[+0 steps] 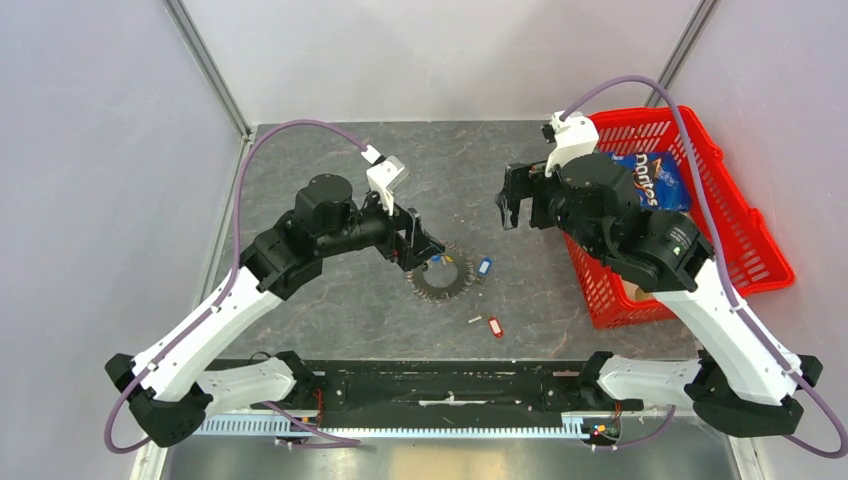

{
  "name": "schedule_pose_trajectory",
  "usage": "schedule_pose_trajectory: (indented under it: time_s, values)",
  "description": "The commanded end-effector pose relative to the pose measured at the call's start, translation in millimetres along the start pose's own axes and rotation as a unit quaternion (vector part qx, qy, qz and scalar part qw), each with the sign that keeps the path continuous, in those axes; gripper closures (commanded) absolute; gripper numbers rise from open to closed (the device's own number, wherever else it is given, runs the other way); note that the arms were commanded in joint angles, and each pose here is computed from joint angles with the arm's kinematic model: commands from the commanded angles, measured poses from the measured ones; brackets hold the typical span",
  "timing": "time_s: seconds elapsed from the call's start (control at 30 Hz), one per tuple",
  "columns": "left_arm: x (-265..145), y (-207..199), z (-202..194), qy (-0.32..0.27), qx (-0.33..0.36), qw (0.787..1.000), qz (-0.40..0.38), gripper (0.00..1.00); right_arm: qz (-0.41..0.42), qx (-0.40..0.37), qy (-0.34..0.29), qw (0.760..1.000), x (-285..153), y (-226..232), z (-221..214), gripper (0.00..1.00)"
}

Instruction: Put the keys on the keyring

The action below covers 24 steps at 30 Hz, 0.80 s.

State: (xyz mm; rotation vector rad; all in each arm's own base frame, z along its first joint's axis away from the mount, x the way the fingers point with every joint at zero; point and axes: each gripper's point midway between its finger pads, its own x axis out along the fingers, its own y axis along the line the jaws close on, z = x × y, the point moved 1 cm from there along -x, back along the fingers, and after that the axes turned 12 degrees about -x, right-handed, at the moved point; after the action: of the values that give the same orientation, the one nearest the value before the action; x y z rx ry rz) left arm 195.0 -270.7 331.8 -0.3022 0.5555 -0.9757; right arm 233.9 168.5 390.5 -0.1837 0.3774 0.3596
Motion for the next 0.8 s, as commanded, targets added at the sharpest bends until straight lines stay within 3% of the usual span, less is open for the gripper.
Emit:
schedule_pose_trajectory:
  time_s: [0.0,0.13,0.3,0.53,0.77]
  values:
    - [-2.0,1.5,9.3,-0.026,0.006,1.0,0.009,0.09,-0.006,0.008,-0.025,1.0,-1.6,-2.0,14.6,0.01]
    - [5.0,13.0,-0.5,-0.012,0.001,0.999,0.03,0.09,-0.002,0.009,-0.014,1.0,1.5,0.2,-1.7,0.01]
    - [14.2,23.7,-15.1,-0.004,-0.022,0.999,0.041,0.09,-0.02,-0.029,0.05,0.998,16.4,0.4,-30.4,0.01]
    - [18.4,47.3,-40.4,-0.012,-0.074,0.994,0.084,0.1,0.064,-0.055,0.124,0.989,35.8,38.2,-78.6,0.03]
    - [19.9,74.9,-71.8,-0.004,-0.11,0.984,0.138,0.13,0.094,-0.061,0.175,0.978,55.9,65.0,-126.1,0.07]
